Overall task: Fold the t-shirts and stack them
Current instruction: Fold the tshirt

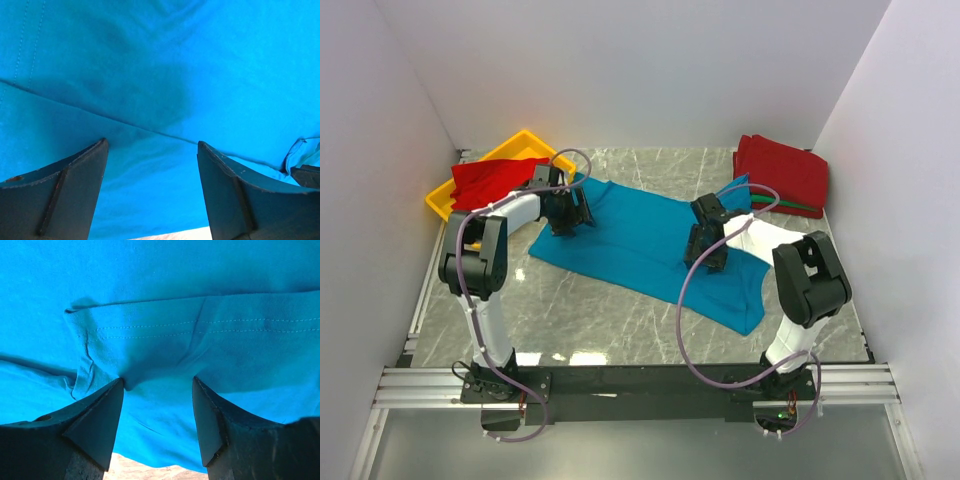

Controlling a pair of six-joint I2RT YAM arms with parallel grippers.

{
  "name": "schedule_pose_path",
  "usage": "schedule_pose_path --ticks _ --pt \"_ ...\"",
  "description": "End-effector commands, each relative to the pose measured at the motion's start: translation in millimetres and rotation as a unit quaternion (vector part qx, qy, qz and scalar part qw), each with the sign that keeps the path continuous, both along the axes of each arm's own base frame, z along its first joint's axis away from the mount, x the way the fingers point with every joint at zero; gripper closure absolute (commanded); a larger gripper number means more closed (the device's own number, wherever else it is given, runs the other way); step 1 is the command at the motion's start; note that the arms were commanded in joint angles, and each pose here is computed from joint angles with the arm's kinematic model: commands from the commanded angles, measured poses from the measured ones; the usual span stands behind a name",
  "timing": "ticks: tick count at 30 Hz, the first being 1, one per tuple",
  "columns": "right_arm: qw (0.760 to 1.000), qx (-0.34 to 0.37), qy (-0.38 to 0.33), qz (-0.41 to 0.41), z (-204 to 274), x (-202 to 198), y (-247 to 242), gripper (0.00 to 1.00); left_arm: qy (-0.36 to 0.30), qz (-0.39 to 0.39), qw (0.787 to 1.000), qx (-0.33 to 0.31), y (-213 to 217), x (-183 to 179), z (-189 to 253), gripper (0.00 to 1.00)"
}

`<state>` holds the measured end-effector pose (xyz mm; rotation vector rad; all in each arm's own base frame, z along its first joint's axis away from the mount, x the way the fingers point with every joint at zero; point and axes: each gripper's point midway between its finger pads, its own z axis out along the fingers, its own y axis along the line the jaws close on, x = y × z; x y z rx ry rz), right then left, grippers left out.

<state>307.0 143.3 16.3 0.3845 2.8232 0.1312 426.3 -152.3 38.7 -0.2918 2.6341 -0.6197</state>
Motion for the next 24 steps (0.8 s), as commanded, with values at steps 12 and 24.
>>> schedule_pose_path --ticks 12,24 --pt "0.996 0.007 0.078 -0.032 -36.7 -64.7 -19.3 0.36 0.082 0.032 0.996 0.023 17.2 -62.1 -37.5 0.22" --pt "0.991 0.031 0.115 -0.059 -35.2 -112.8 -23.0 0.36 0.123 0.055 0.991 0.028 28.4 -118.5 -37.1 0.22"
